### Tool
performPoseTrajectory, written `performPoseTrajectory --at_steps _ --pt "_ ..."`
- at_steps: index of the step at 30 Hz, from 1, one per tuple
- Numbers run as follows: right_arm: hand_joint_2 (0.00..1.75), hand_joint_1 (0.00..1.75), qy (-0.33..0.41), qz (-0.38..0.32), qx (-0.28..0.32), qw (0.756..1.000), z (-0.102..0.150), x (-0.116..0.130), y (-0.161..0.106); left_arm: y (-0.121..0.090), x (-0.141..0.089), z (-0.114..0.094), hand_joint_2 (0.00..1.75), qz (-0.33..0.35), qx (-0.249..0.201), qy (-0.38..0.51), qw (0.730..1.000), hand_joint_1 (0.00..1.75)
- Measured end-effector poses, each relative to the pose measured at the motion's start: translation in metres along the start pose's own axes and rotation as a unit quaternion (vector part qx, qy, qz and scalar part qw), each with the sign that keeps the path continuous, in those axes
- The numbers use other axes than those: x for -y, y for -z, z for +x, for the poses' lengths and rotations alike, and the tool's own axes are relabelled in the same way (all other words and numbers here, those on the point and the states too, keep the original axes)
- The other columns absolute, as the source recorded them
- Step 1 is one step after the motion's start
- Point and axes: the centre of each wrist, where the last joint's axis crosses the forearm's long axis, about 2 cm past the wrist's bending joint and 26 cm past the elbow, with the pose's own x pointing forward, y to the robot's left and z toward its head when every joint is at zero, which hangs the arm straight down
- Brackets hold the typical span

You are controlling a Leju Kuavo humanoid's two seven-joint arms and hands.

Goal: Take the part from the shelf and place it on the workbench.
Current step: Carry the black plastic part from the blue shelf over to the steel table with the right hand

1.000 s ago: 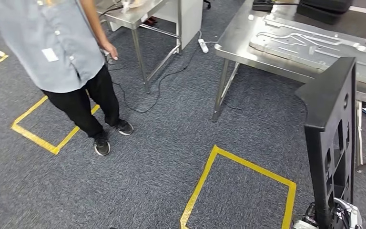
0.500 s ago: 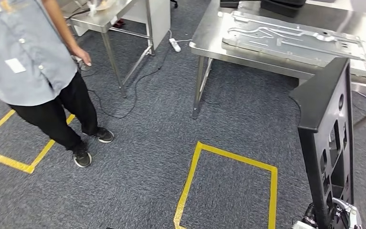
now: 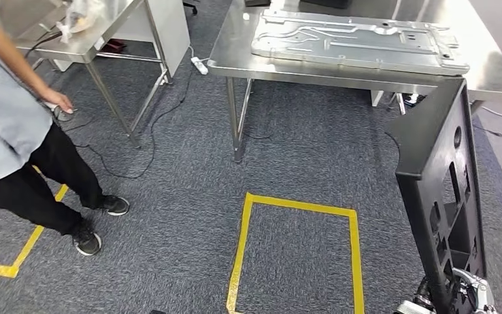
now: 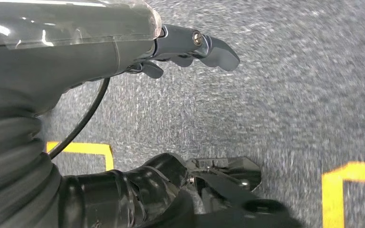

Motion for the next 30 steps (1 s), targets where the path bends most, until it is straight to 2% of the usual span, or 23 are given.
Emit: performPoseTrajectory --at_steps 9,30 --pt "1.75 1.75 -0.022 0.037 -0.007 0.999 -0.0017 -0.0027 -0.0026 0.0008 -0.0004 0.0013 1.75 -0.003 0.006 -0.001 1.0 0.0" --pt "1.75 1.75 -0.016 0.038 -0.019 0.999 -0.0049 -0.0045 -0.0038 -0.0005 0.0005 -0.0013 1.75 -0.015 0.006 -0.004 1.0 0.0"
